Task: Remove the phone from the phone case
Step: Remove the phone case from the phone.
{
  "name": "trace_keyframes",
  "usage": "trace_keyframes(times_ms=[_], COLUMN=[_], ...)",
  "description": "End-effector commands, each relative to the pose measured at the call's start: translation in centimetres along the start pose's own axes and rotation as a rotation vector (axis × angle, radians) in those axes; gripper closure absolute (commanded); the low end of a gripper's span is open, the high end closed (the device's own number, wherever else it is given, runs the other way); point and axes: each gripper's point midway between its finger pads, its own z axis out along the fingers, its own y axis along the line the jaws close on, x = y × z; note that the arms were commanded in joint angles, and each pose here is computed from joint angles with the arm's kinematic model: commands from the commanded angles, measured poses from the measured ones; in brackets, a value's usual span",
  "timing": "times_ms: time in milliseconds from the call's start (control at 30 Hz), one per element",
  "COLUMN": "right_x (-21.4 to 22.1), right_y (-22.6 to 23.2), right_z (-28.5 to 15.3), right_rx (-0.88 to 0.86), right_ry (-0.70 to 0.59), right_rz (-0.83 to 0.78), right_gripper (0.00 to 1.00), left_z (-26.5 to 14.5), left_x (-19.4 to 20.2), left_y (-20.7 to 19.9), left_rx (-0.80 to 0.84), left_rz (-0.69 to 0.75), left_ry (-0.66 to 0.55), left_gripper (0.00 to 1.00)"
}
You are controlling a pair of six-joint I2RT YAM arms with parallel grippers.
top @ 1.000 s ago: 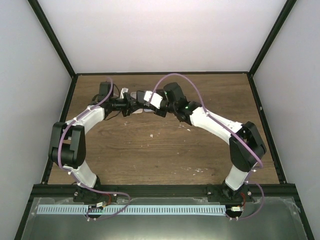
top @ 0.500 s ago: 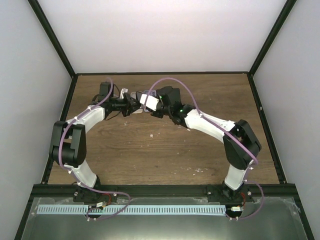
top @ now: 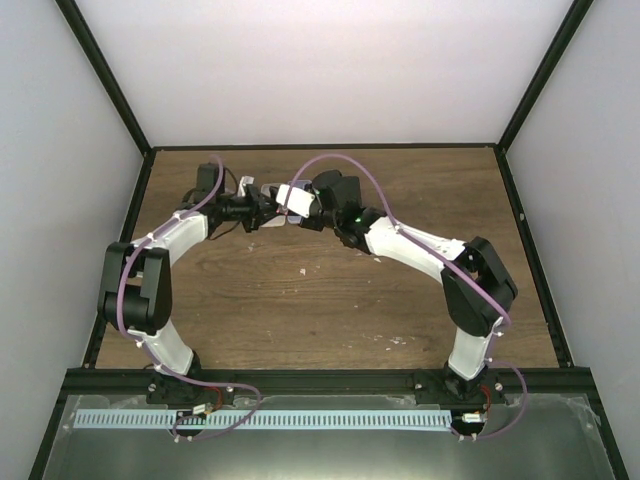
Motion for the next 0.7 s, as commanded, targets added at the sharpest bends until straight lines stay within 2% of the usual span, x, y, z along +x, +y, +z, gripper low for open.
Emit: trace_keyframes(times_ms=[0, 233, 467, 667], right_x=[-3.6, -7.2, -9.8, -9.3], right_y=[-4.1, -6.9, -8.9, -9.0], right_z=[-2.6, -6.0, -10.3, -11.2], right_rx=[0.102, 0.146, 0.175, 0.201], right_ry=[-0.080, -0.183, -0.275, -0.270], right_rz=[0.023, 0.072, 0.113, 0.099], right_gripper=[0.99, 0.99, 0.99, 0.99], left_z=[-1.4, -3.5, -6.0, -7.9], left_x=[0.1, -2.6, -4.4, -5.7], left_y=[-2.0, 1.1, 2.6, 2.8], left_rx=[0.054, -0.098, -0.125, -0.149], left_rz=[0.119, 0.211, 0.218, 0.403], left_ry=[-0.007, -0.146, -0.214, -0.213], left_gripper=[1.00, 1.00, 1.00, 1.00])
